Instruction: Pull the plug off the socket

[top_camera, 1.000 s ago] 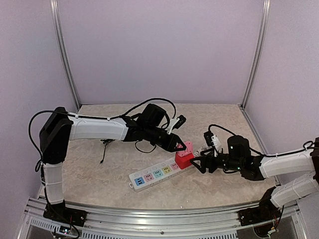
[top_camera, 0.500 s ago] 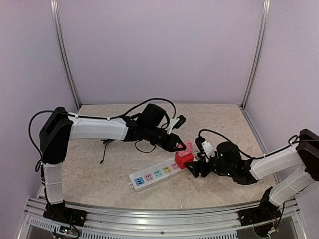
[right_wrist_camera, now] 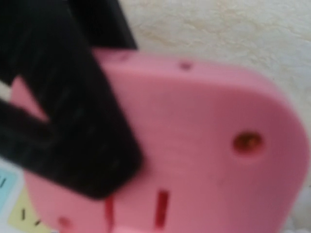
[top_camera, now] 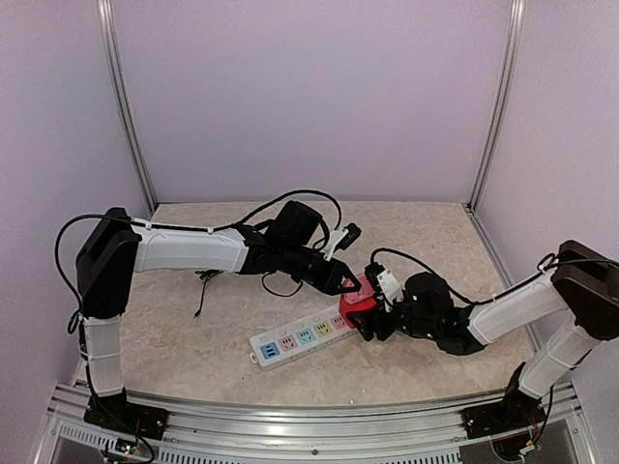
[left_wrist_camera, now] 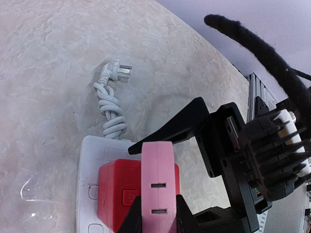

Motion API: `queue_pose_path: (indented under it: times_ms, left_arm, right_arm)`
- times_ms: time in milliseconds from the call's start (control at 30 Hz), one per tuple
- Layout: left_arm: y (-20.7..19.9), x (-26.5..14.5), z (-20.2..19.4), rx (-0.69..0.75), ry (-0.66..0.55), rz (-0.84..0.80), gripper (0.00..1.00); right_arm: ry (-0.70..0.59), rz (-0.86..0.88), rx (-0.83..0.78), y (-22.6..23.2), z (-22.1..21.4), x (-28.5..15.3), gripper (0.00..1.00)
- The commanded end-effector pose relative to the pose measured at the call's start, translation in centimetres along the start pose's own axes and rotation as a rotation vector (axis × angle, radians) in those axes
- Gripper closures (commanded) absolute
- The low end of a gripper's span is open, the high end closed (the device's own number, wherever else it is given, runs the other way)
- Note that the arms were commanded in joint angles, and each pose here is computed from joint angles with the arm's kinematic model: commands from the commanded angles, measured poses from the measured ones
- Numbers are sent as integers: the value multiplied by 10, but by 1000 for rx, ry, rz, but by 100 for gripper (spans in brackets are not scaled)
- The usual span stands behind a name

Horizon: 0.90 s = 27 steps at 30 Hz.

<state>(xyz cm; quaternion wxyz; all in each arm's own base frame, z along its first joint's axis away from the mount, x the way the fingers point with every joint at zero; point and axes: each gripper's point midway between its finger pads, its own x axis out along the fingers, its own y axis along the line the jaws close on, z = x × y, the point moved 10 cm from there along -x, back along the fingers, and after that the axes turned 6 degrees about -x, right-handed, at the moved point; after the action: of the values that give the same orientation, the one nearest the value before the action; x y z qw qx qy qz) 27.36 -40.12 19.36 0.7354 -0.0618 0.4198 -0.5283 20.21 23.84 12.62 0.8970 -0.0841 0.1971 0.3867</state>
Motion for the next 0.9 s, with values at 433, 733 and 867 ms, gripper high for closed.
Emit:
queue_pose_path:
  times_ms: [433,733,867]
  left_arm:
    - [-35,-27,19,53,-49,-43,100]
    - [-31,-48,34,-40,-97,-165,100]
    - [-24,-57,37,-88,-121,-222,100]
  right_arm:
    - [13,-66,2,-2,-8,11,42]
    - [33,-78,5,-3,-14,12,56]
    - [42,-79,4,-2,-15,14,58]
